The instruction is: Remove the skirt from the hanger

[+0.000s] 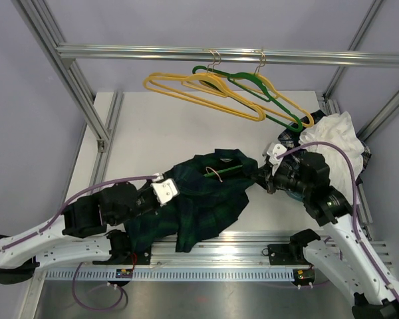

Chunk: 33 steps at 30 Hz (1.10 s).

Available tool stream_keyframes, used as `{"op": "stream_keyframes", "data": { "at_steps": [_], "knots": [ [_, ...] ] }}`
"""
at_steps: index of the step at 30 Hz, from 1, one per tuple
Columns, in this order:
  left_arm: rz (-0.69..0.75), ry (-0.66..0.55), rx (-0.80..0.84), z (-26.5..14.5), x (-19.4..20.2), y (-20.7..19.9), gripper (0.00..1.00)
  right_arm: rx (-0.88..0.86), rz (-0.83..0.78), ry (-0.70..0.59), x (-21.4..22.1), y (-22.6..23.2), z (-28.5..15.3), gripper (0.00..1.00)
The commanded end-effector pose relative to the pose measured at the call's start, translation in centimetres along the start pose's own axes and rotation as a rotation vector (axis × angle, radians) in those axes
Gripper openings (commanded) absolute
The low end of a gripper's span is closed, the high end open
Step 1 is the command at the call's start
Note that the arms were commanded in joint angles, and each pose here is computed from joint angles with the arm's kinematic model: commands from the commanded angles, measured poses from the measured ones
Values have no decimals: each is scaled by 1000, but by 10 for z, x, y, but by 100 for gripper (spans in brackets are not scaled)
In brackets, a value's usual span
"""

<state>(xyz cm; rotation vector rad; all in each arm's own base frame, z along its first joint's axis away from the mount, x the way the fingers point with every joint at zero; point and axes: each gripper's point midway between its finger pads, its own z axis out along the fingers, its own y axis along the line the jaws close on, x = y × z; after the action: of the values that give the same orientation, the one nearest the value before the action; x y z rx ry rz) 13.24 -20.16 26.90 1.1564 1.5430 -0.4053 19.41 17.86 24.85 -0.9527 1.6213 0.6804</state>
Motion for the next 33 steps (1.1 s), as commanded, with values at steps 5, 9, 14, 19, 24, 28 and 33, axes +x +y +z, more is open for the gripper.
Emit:
{"op": "stream_keyframes", "data": {
  "at_steps": [5, 9, 14, 19, 24, 28, 33],
  "knots": [
    [-188, -245, -99, -4, -66, 24, 0, -35, 28, 144, 25, -14, 14, 40],
    [-204, -252, -147, -15, -66, 35, 0, 7, -89, 71, -4, -14, -3, 76],
    [-226, -292, -187, -37, -65, 46, 0, 66, -105, 107, 3, -19, -14, 89],
    [-211, -288, -166, -50, -65, 46, 0, 51, -45, 124, 11, -15, -10, 91],
    [-190, -273, -139, -60, -69, 45, 0, 24, -27, 116, 1, -23, 5, 93],
    [-188, -303, -116, -62, -77, 43, 0, 75, 58, 104, -3, -47, 26, 93],
    [-195, -302, -90, -63, -78, 39, 0, 91, 63, -49, -40, -72, 36, 94]
  ]
}}
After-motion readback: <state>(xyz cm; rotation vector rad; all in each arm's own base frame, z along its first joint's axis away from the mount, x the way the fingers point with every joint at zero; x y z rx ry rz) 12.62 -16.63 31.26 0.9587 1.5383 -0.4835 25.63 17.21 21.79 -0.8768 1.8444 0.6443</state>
